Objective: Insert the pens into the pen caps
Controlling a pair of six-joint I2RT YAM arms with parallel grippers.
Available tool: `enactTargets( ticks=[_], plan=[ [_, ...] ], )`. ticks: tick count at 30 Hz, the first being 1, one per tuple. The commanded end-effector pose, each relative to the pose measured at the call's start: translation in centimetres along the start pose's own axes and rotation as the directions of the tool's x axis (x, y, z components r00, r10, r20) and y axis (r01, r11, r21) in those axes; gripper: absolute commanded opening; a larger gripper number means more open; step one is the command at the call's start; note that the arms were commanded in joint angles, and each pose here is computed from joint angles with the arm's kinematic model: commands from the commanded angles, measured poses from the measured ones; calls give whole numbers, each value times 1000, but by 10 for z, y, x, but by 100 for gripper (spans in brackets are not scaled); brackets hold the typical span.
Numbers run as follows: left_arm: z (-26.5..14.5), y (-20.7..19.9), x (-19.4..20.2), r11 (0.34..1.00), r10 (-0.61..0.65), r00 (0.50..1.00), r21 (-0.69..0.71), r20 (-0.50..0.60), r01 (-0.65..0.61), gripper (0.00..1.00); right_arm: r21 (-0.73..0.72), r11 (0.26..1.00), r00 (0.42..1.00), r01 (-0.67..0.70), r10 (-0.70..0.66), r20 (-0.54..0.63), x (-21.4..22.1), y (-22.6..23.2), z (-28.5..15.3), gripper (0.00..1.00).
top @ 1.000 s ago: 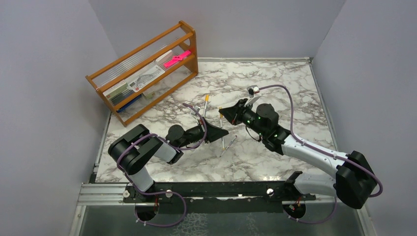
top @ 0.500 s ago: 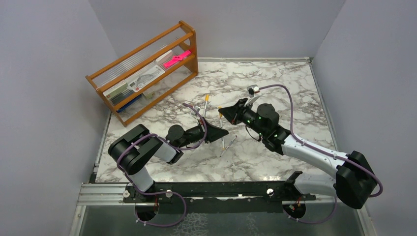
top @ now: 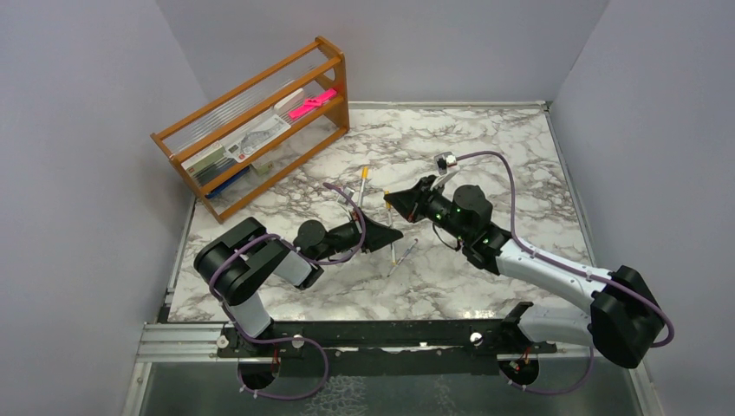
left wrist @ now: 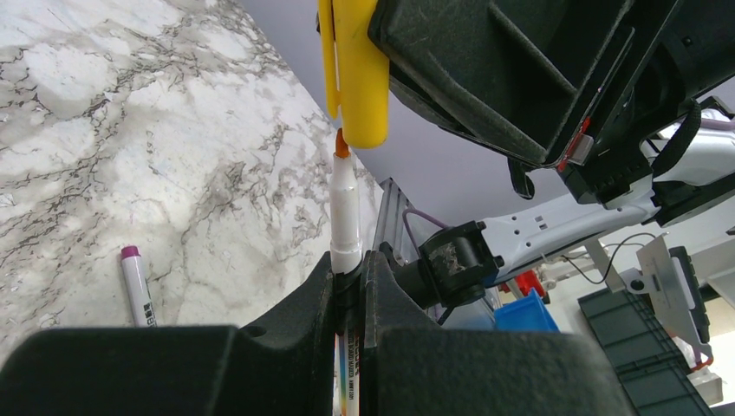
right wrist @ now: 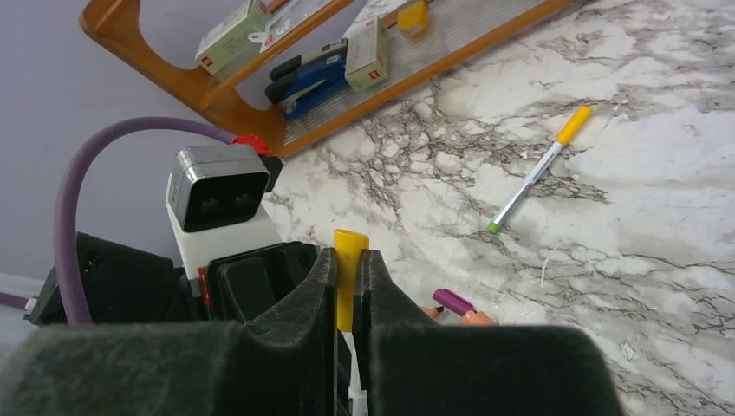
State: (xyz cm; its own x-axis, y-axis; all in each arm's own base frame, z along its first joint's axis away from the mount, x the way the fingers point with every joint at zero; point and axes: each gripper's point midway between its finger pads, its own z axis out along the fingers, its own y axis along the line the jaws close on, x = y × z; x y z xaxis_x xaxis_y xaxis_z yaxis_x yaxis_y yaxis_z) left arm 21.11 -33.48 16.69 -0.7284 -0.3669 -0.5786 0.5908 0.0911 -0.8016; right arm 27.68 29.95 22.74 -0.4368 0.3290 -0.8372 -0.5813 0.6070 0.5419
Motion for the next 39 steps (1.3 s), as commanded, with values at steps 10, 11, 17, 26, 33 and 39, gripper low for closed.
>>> enactTargets(
  ticks=[10, 11, 17, 26, 33, 39],
  plan=[
    [4, -49, -27, 975, 113, 988, 181, 104, -131, 0, -2, 1000, 1000, -3, 3, 9, 3, -2, -1, 1],
    [4, -50, -28, 975, 113, 988, 181, 105, -131, 0, -2, 1000, 1000, 1, -1, 13, 1, -2, 0, 1],
    [3, -49, -27, 976, 114, 988, 177, 102, -131, 0, -14, 1000, 999, 10, -9, 31, -8, 4, 0, 1],
    [3, -47, -25, 976, 104, 990, 179, 100, -121, 0, 1, 998, 996, 55, -55, 68, -30, 9, 5, 1],
    [2, -49, -26, 975, 106, 989, 185, 103, -124, 0, 17, 998, 997, 60, -61, 52, -25, 4, 9, 1],
    [1, -54, -28, 973, 107, 988, 193, 110, -127, 0, 24, 998, 998, 53, -54, 42, -19, 0, 7, 1]
  ],
)
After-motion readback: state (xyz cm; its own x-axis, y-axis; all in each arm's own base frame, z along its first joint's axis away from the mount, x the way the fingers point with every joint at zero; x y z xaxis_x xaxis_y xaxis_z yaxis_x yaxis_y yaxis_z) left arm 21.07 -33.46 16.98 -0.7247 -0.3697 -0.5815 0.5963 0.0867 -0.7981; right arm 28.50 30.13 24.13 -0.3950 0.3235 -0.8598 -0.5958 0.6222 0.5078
